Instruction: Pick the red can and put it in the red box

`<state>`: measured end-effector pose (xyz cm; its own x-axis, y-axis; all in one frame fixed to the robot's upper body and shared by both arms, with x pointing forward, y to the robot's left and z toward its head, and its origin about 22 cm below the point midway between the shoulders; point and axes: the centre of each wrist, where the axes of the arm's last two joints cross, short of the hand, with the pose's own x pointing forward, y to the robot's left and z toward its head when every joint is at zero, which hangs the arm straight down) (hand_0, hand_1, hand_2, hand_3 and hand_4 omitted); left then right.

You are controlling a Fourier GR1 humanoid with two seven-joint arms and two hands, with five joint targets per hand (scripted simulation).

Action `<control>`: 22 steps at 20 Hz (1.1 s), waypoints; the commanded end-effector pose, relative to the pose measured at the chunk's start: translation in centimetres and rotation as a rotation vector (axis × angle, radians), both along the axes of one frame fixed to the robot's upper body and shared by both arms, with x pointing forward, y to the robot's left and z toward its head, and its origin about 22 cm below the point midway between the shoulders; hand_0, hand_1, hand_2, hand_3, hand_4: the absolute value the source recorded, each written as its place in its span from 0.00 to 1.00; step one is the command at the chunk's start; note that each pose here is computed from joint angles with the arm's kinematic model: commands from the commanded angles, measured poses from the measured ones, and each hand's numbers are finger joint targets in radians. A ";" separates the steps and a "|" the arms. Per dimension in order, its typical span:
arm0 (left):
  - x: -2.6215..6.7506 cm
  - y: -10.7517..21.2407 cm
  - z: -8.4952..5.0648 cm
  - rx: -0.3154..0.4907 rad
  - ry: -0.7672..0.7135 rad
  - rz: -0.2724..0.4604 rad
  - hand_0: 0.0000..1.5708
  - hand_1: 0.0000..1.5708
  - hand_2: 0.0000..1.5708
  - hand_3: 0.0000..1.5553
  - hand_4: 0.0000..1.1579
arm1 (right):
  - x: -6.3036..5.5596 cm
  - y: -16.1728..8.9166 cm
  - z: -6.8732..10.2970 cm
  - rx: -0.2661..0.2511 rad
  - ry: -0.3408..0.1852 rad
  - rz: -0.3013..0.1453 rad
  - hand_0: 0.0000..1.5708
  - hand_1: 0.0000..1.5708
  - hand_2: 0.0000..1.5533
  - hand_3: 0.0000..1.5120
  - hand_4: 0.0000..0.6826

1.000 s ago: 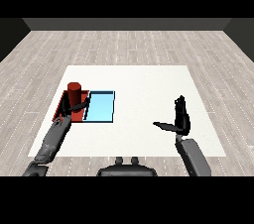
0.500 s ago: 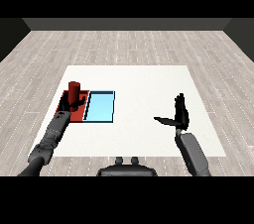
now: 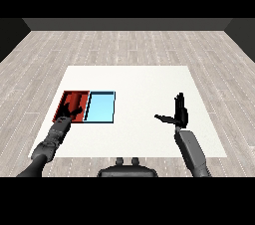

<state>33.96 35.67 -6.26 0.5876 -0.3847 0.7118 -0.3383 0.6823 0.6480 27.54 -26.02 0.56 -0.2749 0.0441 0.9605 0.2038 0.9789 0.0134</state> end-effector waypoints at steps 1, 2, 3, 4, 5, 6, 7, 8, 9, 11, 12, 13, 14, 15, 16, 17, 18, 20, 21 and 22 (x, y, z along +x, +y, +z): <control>-0.58 1.4 0.1 -0.024 0.032 0.113 0.70 0.70 0.67 0.00 0.57 | -0.2 -0.4 -0.9 0.008 -0.001 -0.005 0.00 0.00 0.00 0.00 0.00; -1.52 2.3 -0.4 -0.046 0.037 0.131 0.82 0.82 0.74 0.00 0.60 | 1.0 0.1 0.0 0.009 -0.011 -0.001 0.00 0.00 0.00 0.00 0.00; -0.78 2.7 0.7 -0.079 0.087 0.082 0.95 0.95 0.85 0.00 0.56 | -0.1 -0.3 -0.3 0.011 -0.012 -0.012 0.00 0.00 0.00 0.00 0.00; -0.75 2.5 0.6 -0.114 0.133 0.055 0.00 0.00 0.00 0.00 0.56 | 0.2 0.0 -1.7 0.022 0.012 -0.008 0.00 0.00 0.00 0.00 0.00; -1.16 0.4 -1.1 -0.104 0.139 0.046 0.00 0.00 0.00 0.00 0.00 | 0.2 0.8 -1.6 0.013 -0.007 0.010 0.00 0.00 0.00 0.00 0.00; -2.34 2.3 -1.2 -0.089 0.145 0.058 0.00 0.00 0.00 0.00 0.00 | 0.0 0.1 -1.7 0.036 0.000 0.011 0.00 0.00 0.00 0.00 0.00; -0.23 3.2 1.6 -0.102 0.158 0.044 0.00 0.00 0.00 0.00 0.00 | 0.3 -0.8 -1.6 0.016 -0.029 -0.017 0.00 0.00 0.00 0.00 0.00; -1.51 3.6 0.5 -0.095 0.121 0.037 0.00 0.00 0.00 0.00 0.00 | -0.5 -0.4 -1.1 0.014 -0.013 0.008 0.00 0.00 0.00 0.00 0.00; -1.50 3.9 0.6 -0.085 0.133 0.028 0.00 0.00 0.00 0.00 0.00 | 0.3 -1.0 -0.6 0.044 -0.048 -0.022 0.00 0.00 0.00 0.00 0.00; -2.10 3.2 -0.4 -0.063 0.133 0.017 0.00 0.00 0.00 0.00 0.00 | -0.2 -1.2 -0.8 0.034 -0.031 0.013 0.00 0.00 0.00 0.00 0.00; -0.77 3.3 1.1 -0.036 0.111 0.014 0.00 0.00 0.00 0.00 0.00 | 0.1 -0.2 -1.8 0.038 -0.028 0.006 0.00 0.00 0.00 0.00 0.00; -1.37 3.1 0.3 -0.033 0.082 0.017 0.00 0.00 0.00 0.00 0.00 | 0.9 -1.0 -0.1 0.046 -0.044 0.014 0.00 0.00 0.00 0.00 0.00; 0.69 2.2 2.0 -0.048 0.003 0.036 0.00 0.00 0.00 0.00 0.00 | -0.1 -0.2 -0.8 0.073 -0.028 -0.006 0.00 0.00 0.00 0.00 0.00; 1.63 1.9 3.1 -0.079 -0.121 0.023 0.00 0.00 0.00 0.00 0.00 | 0.4 0.5 -0.2 0.041 -0.056 0.027 0.00 0.00 0.00 0.00 0.00; 0.60 3.1 2.7 -0.086 -0.141 -0.016 0.00 0.00 0.00 0.00 0.00 | 0.7 -0.2 -0.1 0.053 -0.064 0.026 0.00 0.00 0.00 0.00 0.00; 1.07 2.6 3.0 -0.129 -0.204 -0.079 0.00 0.00 0.00 0.00 0.00 | -0.3 -1.1 -0.2 0.064 -0.061 0.016 0.00 0.00 0.00 0.00 0.00; 2.48 1.7 4.3 -0.104 -0.287 -0.072 0.00 0.00 0.00 0.00 0.00 | 0.6 -0.1 0.7 0.045 -0.052 0.039 0.00 0.00 0.00 0.00 0.00; 2.17 2.7 4.7 -0.124 -0.374 -0.112 0.89 0.89 0.82 0.00 0.00 | 0.3 1.0 -0.5 0.065 -0.088 0.058 0.00 0.00 0.00 0.00 0.00; 2.24 3.2 5.4 -0.191 -0.464 -0.154 0.87 0.87 0.79 0.00 0.00 | -0.5 0.5 -0.4 0.047 -0.087 0.068 0.00 0.00 0.00 0.00 0.00; 2.50 3.1 5.9 -0.224 -0.505 -0.225 0.43 0.43 0.24 0.00 0.00 | -1.0 0.3 0.0 0.065 -0.088 0.074 0.00 0.00 0.00 0.00 0.00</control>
